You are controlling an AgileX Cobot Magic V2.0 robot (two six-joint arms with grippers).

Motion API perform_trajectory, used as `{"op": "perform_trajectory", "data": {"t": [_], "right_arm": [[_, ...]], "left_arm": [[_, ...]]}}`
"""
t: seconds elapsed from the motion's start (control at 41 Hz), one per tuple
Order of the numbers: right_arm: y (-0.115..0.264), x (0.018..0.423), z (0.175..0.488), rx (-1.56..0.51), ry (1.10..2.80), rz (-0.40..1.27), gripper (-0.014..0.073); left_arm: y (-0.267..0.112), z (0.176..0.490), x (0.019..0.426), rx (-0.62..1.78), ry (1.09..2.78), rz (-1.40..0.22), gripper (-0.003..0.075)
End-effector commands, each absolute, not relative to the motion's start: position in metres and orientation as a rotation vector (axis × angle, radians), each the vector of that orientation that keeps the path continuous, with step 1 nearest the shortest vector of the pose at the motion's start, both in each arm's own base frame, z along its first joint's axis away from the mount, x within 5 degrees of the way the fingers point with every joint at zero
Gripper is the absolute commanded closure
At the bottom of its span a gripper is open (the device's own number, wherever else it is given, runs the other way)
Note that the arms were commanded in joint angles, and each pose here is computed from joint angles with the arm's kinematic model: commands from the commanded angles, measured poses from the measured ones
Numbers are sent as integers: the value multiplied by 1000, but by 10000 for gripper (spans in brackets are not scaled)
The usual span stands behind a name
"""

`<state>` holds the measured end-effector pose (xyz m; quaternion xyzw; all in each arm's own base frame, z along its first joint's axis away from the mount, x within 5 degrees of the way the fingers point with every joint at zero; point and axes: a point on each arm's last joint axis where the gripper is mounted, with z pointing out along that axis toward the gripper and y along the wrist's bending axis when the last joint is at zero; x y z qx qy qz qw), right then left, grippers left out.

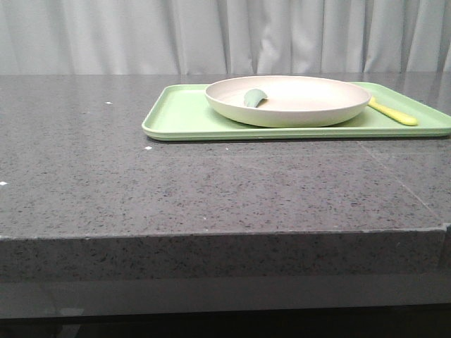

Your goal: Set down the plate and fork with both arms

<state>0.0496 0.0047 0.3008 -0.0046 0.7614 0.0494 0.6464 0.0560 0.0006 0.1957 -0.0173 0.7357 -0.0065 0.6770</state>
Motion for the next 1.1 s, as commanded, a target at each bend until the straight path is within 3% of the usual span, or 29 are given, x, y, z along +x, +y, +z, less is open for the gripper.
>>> {"op": "perform_trajectory", "data": {"t": [0.0, 0.683, 1.073], "right_arm": [[4, 50, 316, -16, 1631, 94, 711], [4, 51, 314, -19, 1635, 87, 711], [2, 61, 245, 9, 1562, 50, 711]], "left_arm": [[1, 205, 55, -45, 1543, -15, 738], [1, 205, 55, -45, 1543, -15, 738], [1, 205, 55, -45, 1543, -15, 738]]}}
